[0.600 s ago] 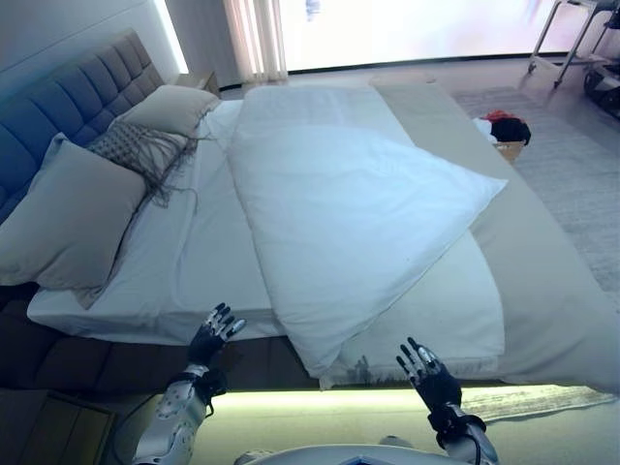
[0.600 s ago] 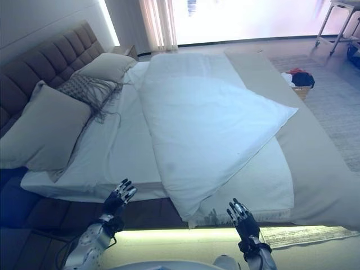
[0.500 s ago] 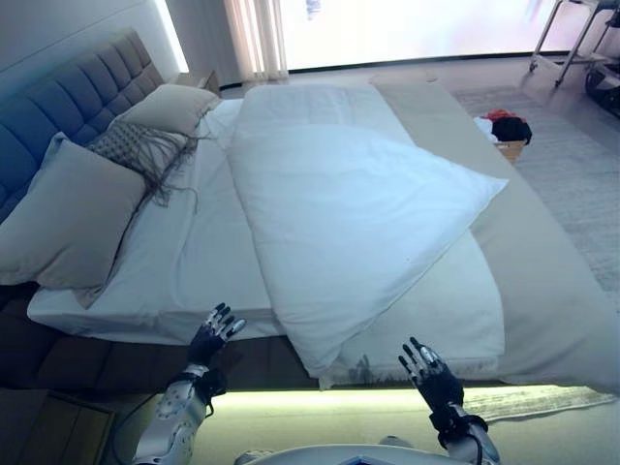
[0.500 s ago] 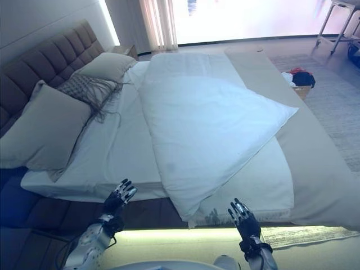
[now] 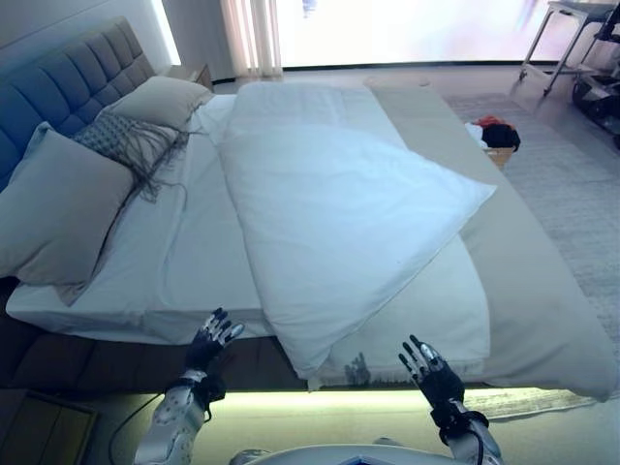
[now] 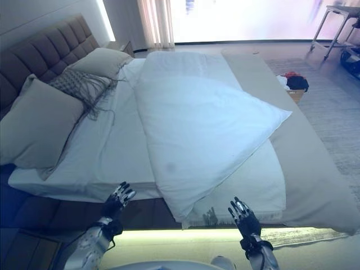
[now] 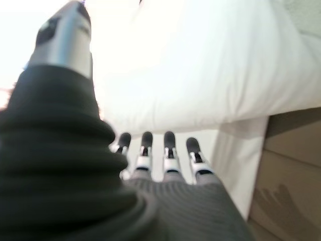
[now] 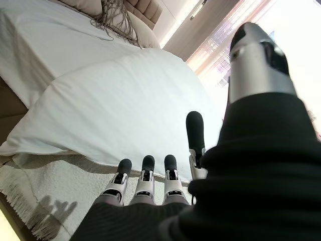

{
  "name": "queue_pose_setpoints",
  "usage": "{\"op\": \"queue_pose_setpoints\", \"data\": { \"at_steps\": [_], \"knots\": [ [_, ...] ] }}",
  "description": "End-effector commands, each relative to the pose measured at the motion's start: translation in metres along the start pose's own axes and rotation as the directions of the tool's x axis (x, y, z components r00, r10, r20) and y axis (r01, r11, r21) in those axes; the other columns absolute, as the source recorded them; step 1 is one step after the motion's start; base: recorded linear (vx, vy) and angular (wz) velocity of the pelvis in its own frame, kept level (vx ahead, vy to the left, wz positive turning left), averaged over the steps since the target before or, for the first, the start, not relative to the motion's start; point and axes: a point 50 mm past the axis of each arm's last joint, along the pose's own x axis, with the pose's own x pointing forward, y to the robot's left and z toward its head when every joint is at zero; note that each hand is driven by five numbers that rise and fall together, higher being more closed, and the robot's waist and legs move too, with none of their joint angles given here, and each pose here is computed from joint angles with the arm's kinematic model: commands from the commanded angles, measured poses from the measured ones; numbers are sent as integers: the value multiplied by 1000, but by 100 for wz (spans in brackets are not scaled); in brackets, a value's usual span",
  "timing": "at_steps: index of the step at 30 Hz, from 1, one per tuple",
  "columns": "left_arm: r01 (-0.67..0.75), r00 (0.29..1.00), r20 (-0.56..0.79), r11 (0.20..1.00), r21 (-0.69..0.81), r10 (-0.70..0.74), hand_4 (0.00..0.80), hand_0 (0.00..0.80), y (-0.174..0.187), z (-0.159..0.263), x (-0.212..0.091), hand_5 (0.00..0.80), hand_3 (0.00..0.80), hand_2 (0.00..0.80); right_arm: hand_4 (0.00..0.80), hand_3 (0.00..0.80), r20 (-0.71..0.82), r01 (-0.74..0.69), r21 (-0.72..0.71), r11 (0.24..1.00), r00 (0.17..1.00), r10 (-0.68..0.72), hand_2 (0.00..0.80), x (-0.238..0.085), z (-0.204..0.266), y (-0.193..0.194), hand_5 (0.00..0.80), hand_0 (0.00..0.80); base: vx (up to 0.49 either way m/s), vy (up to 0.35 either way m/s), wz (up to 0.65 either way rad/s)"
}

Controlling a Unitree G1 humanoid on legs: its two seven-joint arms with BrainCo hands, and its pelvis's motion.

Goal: Make the bed neatly

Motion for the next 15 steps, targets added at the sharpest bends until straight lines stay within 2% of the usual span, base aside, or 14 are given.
{"op": "queue_pose_setpoints", "data": {
  "at_steps": [1, 4, 8, 15],
  "knots": [
    [6, 986, 164, 1000, 27, -10, 0, 0, 13, 38, -2, 0, 0, 0, 0, 0, 51, -46, 16, 999, 998, 45, 0, 8, 10, 10, 0, 0, 45, 127, -9],
    [31, 986, 161, 999, 27, -35, 0, 0, 9, 39, 0, 0, 0, 0, 0, 0, 56, -18, 24, 1000, 998, 17, 0, 6, 10, 4, 0, 0, 35, 138, 1],
    [40, 986, 161, 999, 37, -45, 0, 0, 4, 40, 3, 0, 0, 0, 0, 0, 51, -53, -1, 999, 997, 53, 0, 7, 7, 10, 0, 0, 33, 155, 8],
    [38, 984, 175, 999, 29, -42, 0, 0, 0, 47, 11, 0, 0, 0, 0, 0, 72, -48, -3, 999, 996, 48, 0, 14, 10, 20, 0, 0, 0, 191, 18]
  ]
}}
